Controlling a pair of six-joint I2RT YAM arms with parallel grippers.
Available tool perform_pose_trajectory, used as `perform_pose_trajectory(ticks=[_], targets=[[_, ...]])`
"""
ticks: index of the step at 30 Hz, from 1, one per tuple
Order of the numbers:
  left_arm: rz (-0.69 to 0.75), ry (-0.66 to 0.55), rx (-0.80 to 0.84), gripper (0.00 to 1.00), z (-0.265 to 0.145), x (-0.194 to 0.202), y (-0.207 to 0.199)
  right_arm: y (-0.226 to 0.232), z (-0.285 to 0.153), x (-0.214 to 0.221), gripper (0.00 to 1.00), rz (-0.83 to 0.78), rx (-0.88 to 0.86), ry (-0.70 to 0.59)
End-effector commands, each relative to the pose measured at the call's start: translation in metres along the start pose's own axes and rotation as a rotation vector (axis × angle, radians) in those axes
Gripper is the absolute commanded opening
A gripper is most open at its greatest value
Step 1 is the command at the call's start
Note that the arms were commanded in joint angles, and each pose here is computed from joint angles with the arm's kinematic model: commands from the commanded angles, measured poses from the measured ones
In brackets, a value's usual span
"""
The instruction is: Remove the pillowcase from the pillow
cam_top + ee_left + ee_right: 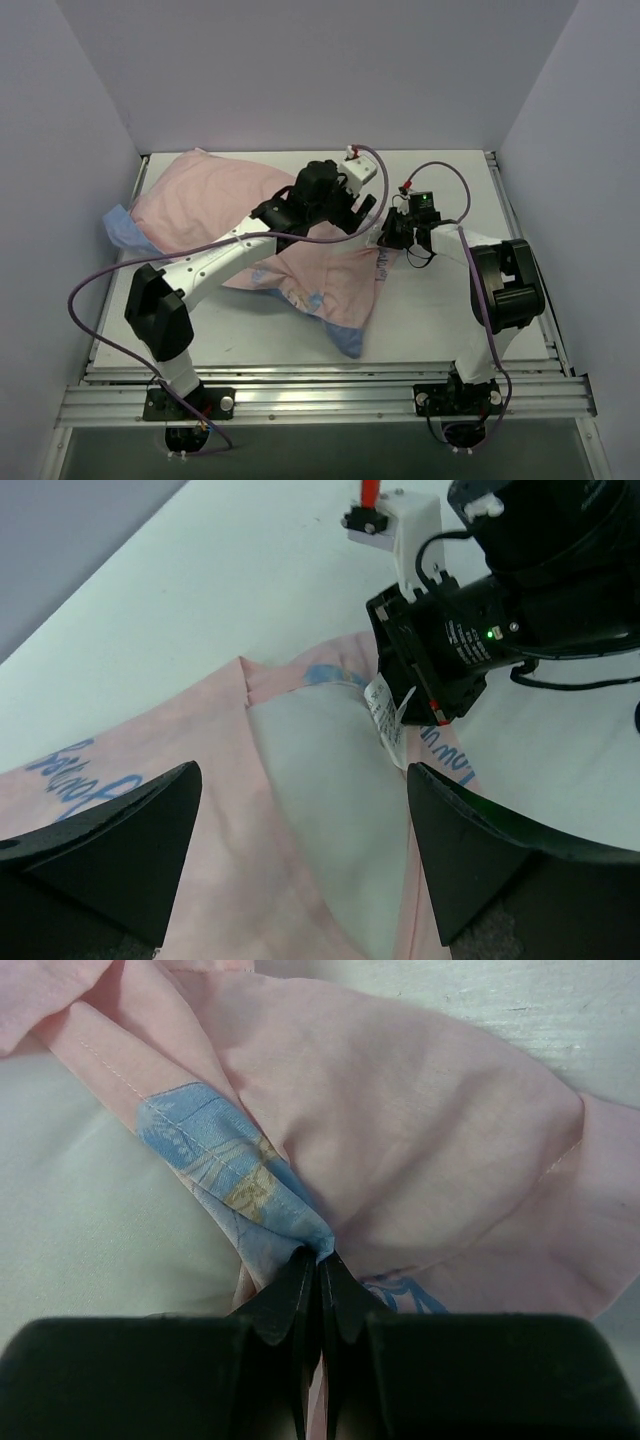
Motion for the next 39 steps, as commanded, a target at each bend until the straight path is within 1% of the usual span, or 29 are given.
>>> perform_pose_trajectory(ticks=[1,3,4,6,7,9,11,13,17,19,21,23,24,25,28,29,32,35,39], targets=[[0.16,0.091,0.068,0.92,0.023,0.023,-0.011,0.014,-0.011,-0.005,0.0,-0.033,-0.045,-0.025],[0.173,0.116,0.11,0.91,0.031,0.027,-0.021,0.013,-0.011,-0.006,0.0,-0.037,-0.041,-0.026],[0.175,0.158,0.114,0.91,0.042,0.043,-0.021,0.012,-0.011,-0.005,0.0,-0.039,-0.037,-0.023],[0.192,0.202,0.1,0.9,0.048,0.051,-0.025,0.011,-0.012,-0.006,0.0,-0.043,-0.025,-0.022],[0.202,0.237,0.093,0.9,0.056,0.064,-0.026,0.009,-0.012,-0.005,0.0,-0.048,-0.019,-0.017],[0.224,0.268,0.055,0.9,0.063,0.077,-0.026,0.008,-0.012,-0.004,0.0,-0.056,-0.006,-0.017],[0.225,0.27,0.028,0.9,0.07,0.083,-0.024,0.008,-0.012,-0.003,0.0,-0.063,0.003,-0.017],[0.214,0.293,-0.04,0.9,0.077,0.097,-0.013,0.007,-0.01,0.001,0.0,-0.065,0.011,-0.01],[0.229,0.344,-0.145,0.85,0.086,0.123,0.006,0.009,-0.009,0.008,0.0,-0.078,0.023,-0.003],[0.215,0.363,-0.184,0.79,0.088,0.138,0.014,0.009,-0.008,0.013,0.0,-0.087,0.031,0.003],[0.174,0.363,-0.2,0.73,0.087,0.142,0.018,0.01,-0.007,0.02,0.0,-0.09,0.033,0.011],[0.133,0.368,-0.203,0.6,0.086,0.148,0.022,0.011,-0.007,0.024,0.0,-0.087,0.03,0.011],[0.124,0.375,-0.201,0.53,0.086,0.151,0.023,0.01,-0.007,0.025,0.0,-0.078,0.03,0.008],[0.114,0.373,-0.201,0.36,0.085,0.151,0.023,0.007,-0.006,0.032,0.0,-0.071,0.038,0.017],[0.074,0.381,-0.196,0.12,0.084,0.156,0.026,0.005,-0.007,0.037,0.0,-0.049,0.04,0.011],[0.061,0.387,-0.192,0.02,0.083,0.158,0.027,0.005,-0.008,0.037,0.0,-0.042,0.04,0.006],[0.0,0.371,-0.187,0.02,0.078,0.151,0.029,0.002,-0.01,0.038,0.0,-0.017,0.046,-0.006],[-0.073,0.302,-0.144,0.02,0.066,0.122,0.025,-0.007,-0.014,0.036,0.0,0.024,0.064,-0.028],[-0.161,0.193,-0.033,0.02,0.034,0.074,0.022,-0.017,-0.021,0.026,0.0,0.082,0.063,-0.061]])
Point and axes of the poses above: each gripper's point midway between its finger pads, its own z axis out along the fingers, its own y axis along the line the jaws close on, x = y × z, the point moved 1 cm from there along -z, back along the fingers, and after that the axes turned 9 degrees about -z, right-handed, at the moved point
